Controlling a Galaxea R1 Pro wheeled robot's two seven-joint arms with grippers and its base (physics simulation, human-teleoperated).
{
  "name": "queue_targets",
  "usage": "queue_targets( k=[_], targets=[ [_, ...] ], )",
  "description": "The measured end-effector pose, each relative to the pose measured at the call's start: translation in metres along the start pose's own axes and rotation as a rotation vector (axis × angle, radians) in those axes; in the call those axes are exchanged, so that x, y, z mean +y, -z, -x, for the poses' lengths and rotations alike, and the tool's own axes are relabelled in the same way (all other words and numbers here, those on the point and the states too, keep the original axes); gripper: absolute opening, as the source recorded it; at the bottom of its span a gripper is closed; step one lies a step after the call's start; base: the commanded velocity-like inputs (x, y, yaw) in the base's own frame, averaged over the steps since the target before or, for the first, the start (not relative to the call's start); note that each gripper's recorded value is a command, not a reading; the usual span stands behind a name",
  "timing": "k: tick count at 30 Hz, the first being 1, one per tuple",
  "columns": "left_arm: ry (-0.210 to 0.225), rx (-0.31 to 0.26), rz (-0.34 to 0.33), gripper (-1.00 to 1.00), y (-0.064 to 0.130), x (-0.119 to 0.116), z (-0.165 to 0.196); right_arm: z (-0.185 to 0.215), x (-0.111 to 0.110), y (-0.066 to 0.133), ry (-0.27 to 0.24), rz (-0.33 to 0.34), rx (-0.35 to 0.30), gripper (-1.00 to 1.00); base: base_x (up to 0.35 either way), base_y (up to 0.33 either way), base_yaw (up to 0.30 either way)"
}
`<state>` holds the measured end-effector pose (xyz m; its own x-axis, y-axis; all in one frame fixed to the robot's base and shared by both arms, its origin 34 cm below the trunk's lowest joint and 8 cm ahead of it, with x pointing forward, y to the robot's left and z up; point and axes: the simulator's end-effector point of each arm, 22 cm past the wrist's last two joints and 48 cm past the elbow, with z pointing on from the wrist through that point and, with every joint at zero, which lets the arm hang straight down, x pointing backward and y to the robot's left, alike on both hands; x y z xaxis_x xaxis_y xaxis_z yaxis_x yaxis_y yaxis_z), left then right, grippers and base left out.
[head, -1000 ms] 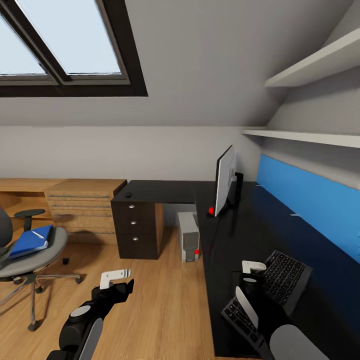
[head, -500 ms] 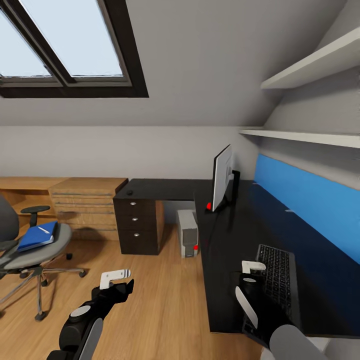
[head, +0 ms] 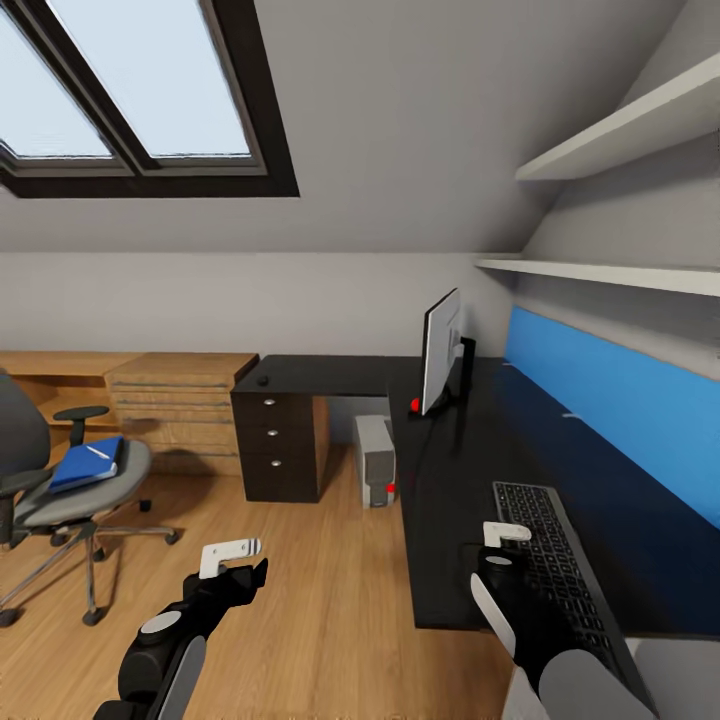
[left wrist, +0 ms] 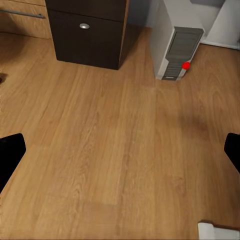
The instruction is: In the bedroom, organize the workspace by keeping the computer under the desk, ensuring the monitor is on the desk, placing the keyboard on the desk next to the monitor, placing the mouse on the desk next to the keyboard, moving the folder from the swivel chair onto the desk next to the mouse, stacking the notebook on top of the folder with the pen on top of the notebook, and positioning the swivel chair next to the desk.
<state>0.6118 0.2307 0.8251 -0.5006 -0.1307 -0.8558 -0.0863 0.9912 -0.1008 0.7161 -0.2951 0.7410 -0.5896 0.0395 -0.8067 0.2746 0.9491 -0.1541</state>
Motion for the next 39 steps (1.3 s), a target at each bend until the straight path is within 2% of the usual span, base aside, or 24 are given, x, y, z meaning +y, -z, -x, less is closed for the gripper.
queue_targets(
  k=[16, 17, 29, 35, 36, 37, 39],
  targets=[
    [0.001, -0.002, 0.0, 1.0, 0.002, 0.0, 0.004, -0.001, 0.0, 0.001, 0.003, 0.0, 0.005, 1.0, -0.019, 0.0, 0.0],
    [0.0, -0.002, 0.0, 1.0, 0.002, -0.001, 0.005, 0.0, 0.0, 0.002, -0.011, 0.003, 0.01, 1.0, 0.0, 0.0, 0.0],
    [0.001, -0.001, 0.0, 1.0, 0.012, -0.003, 0.023, 0.08, 0.003, 0.031, -0.064, 0.035, -0.124, 1.0, 0.0, 0.0, 0.0],
    [0.001, -0.001, 0.0, 1.0, 0.017, -0.004, 0.032, 0.098, 0.003, 0.04, -0.074, 0.04, -0.144, 1.0, 0.0, 0.0, 0.0],
    [0.001, -0.001, 0.001, 1.0, 0.018, -0.004, 0.033, 0.106, 0.003, 0.044, -0.079, 0.044, -0.159, 1.0, 0.0, 0.0, 0.0],
    [0.001, -0.002, 0.003, 1.0, 0.018, -0.003, 0.035, 0.119, 0.006, 0.06, -0.09, 0.063, -0.189, 1.0, 0.0, 0.0, 0.0],
    [0.001, -0.003, 0.004, 1.0, 0.02, -0.003, 0.038, 0.12, 0.006, 0.066, -0.092, 0.069, -0.191, 1.0, 0.0, 0.0, 0.0]
  ],
)
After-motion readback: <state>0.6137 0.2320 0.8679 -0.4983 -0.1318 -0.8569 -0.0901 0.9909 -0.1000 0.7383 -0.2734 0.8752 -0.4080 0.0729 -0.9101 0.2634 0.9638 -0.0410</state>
